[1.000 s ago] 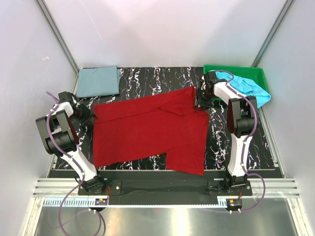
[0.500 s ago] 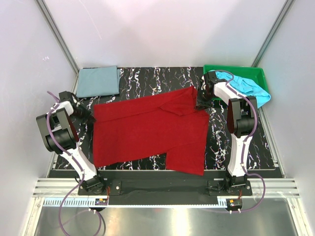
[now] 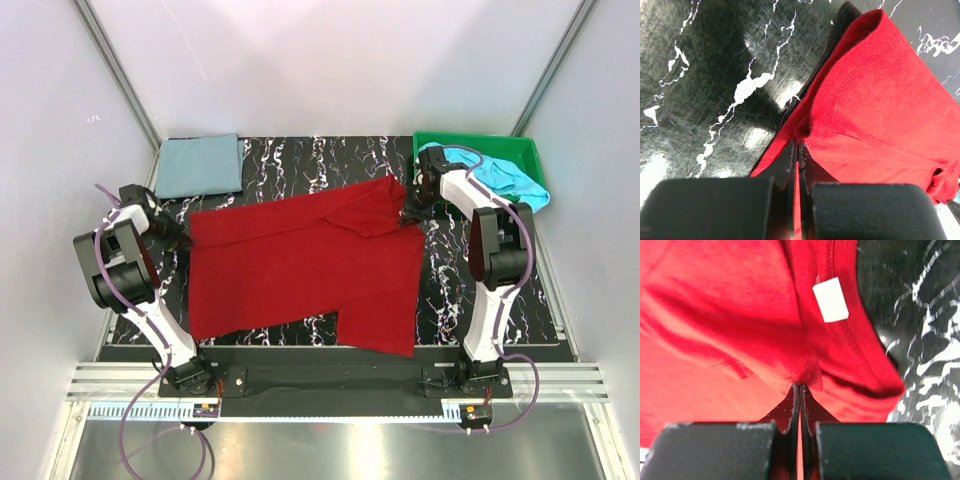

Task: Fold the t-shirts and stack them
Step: Fold the tshirt

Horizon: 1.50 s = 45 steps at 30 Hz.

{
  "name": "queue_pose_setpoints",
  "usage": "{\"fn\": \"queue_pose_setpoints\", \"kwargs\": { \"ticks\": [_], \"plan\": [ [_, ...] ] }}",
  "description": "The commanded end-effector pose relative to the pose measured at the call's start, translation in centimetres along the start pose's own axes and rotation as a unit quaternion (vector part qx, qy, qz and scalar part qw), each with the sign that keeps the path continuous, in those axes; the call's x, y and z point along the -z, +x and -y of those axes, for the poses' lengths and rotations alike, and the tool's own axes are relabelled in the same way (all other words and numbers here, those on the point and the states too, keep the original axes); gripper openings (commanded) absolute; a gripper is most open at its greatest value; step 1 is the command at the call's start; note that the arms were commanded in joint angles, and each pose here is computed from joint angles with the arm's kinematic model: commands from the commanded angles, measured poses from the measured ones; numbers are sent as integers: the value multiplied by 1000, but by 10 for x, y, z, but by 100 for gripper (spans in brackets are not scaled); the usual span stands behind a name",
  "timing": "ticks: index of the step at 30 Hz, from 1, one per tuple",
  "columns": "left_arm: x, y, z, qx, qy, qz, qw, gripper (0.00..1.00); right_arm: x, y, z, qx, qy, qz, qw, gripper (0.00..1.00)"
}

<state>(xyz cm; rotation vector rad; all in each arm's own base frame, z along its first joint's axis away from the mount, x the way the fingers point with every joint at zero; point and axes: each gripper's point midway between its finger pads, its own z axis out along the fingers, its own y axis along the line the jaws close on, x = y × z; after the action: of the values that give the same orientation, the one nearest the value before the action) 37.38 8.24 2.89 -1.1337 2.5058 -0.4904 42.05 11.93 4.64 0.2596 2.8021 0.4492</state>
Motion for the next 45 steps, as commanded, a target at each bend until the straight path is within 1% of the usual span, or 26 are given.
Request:
{"fn": "queue_pose_setpoints", "kwargs": {
  "ticks": [1, 3, 6, 7, 9, 10, 12, 13, 18, 22, 28, 32, 35, 36, 37, 38, 39, 40, 41, 42, 43, 44, 45],
  "plan": [
    [6, -16, 8, -17, 11, 21, 1000, 0, 36, -5, -18, -21, -21, 32, 999, 0],
    [7, -17, 9, -17, 11, 23, 1000, 0, 45, -6, -20, -25, -23, 43, 998, 0],
    [8, -16, 8, -18, 11, 23, 1000, 0, 53, -1, -24, -42, -32, 42, 998, 0],
    [8, -16, 8, -18, 9, 24, 1000, 0, 51, 7, -22, -56, -31, 33, 997, 0],
    [8, -16, 7, -17, 7, 24, 1000, 0, 55, 10, -24, -72, -38, 37, 996, 0],
    [8, -16, 7, -17, 7, 25, 1000, 0, 51, 18, -22, -79, -36, 29, 996, 0],
    [7, -16, 6, -16, 5, 23, 1000, 0, 54, 20, -21, -88, -36, 38, 995, 0],
    [6, -16, 5, -15, 4, 23, 1000, 0, 53, 25, -20, -99, -35, 34, 994, 0],
    [6, -17, 3, -15, -1, 25, 1000, 0, 53, 30, -21, -131, -41, 52, 989, 0],
    [7, -18, 4, -15, -1, 27, 1000, 0, 46, 33, -21, -145, -41, 50, 987, 0],
    [7, -17, 4, -12, 1, 25, 1000, 0, 35, 38, -22, -154, -37, 44, 986, 0],
    [7, -17, 2, -14, 0, 25, 1000, 0, 27, 44, -19, -147, -36, 27, 988, 0],
    [7, -17, 1, -13, -1, 25, 1000, 0, 26, 45, -16, -133, -29, 29, 990, 0],
    [8, -16, 1, -13, 1, 25, 1000, 0, 26, 43, -13, -122, -25, 32, 992, 4],
    [8, -16, 0, -12, -1, 25, 1000, 0, 30, 34, -15, -108, -22, 46, 993, 12],
    [8, -15, 0, -14, -1, 24, 1000, 0, 33, 29, -13, -97, -14, 50, 994, 16],
    [8, -14, 0, -13, -1, 23, 1000, 0, 42, 12, -18, -70, -18, 73, 995, 20],
    [8, -13, -1, -14, -2, 22, 1000, 0, 47, 2, -19, -54, -13, 88, 995, 30],
    [8, -13, -1, -14, -1, 21, 1000, 0, 48, -7, -21, -42, -13, 95, 994, 34],
    [9, -12, -1, -15, -1, 21, 1000, 0, 51, -17, -25, -18, -16, 105, 994, 36],
    [9, -12, -2, -14, -1, 21, 1000, 0, 62, -39, -37, -5, -29, 130, 991, 37],
    [8, -11, -2, -15, -2, 20, 1000, 0, 54, -46, -39, -1, -29, 128, 991, 40],
    [9, -11, -2, -16, -3, 20, 1000, 0, 64, -67, -51, 14, -43, 150, 988, 41]
  ]
}}
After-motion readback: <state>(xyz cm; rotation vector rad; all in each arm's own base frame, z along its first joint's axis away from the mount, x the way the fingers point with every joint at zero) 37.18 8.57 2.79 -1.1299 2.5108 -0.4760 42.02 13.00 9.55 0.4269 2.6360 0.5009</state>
